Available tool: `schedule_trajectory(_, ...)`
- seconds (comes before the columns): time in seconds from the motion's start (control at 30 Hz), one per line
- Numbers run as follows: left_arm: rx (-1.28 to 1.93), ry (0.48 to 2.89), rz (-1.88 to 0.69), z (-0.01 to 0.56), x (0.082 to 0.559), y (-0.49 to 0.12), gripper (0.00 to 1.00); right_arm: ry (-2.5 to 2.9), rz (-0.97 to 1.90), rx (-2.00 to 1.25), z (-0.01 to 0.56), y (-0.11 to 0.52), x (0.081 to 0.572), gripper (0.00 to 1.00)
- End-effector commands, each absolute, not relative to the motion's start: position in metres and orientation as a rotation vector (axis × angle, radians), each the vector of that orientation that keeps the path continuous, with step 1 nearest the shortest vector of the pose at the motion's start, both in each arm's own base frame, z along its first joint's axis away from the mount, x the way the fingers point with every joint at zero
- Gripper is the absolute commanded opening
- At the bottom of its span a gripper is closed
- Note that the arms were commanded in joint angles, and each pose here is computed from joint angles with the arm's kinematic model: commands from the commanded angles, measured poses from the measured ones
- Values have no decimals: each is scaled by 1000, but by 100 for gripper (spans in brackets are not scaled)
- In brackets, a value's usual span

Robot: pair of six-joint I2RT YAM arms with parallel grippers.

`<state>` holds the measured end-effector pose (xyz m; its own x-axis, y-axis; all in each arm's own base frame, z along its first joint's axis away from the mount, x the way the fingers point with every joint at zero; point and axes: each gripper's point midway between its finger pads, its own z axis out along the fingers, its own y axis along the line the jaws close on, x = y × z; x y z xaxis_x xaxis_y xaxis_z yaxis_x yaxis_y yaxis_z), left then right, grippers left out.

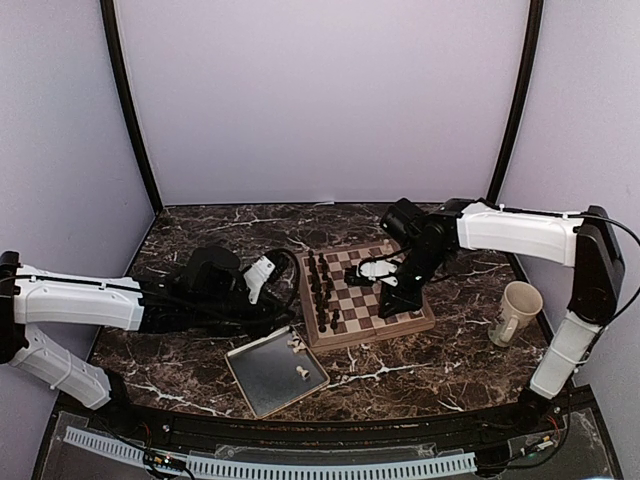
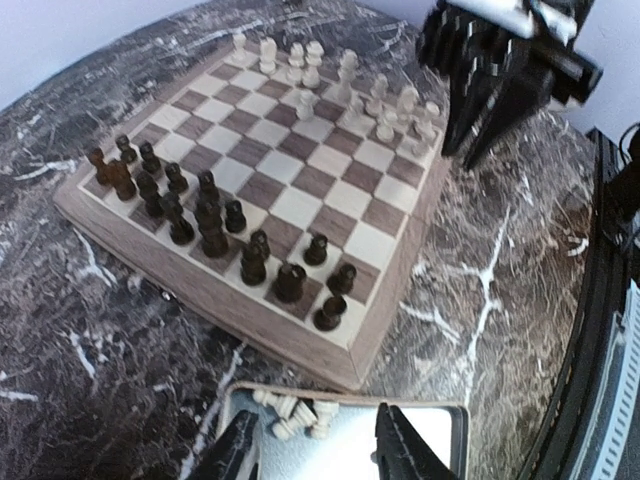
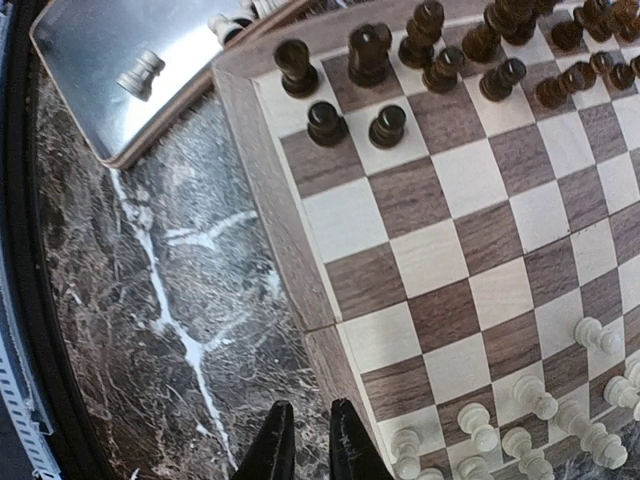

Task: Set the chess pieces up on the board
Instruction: Move the pawn to a2, then pick up the pawn from the storage box.

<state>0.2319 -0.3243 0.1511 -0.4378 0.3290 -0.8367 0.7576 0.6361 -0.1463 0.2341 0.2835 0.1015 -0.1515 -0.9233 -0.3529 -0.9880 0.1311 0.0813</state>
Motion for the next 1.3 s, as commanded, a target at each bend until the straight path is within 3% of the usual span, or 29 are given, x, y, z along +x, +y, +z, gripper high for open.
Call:
schedule_trajectory(0.0, 1086, 2138, -693, 131, 190, -319, 41, 2083, 629, -1862, 131, 301, 224, 16)
schedule_trajectory(0.1, 1250, 2179, -697, 112, 169, -320, 43, 2067, 676, -1837, 140, 301, 226, 17)
schedule_trajectory(0.2, 1200, 2336, -584, 93, 178, -313, 43, 2097, 678, -1784, 145, 298, 233, 20)
schedule_trajectory(0.37, 688, 2458, -417, 94, 213, -286, 42, 2109, 732, -1745, 152, 314, 231, 28)
schedule_trajectory(0.77, 76, 2292, -393, 168, 250, -197, 53, 2098, 630, -1883, 122, 421, 180, 28)
schedule_trajectory(0.97, 10, 2187, -358, 196, 254, -173, 54, 2106, 512, -1919, 91, 447, 170, 30)
schedule_trajectory(1.27, 15, 2206, -374, 187, 254, -178, 54, 2164, 405, -1998, 49, 451, 155, 33)
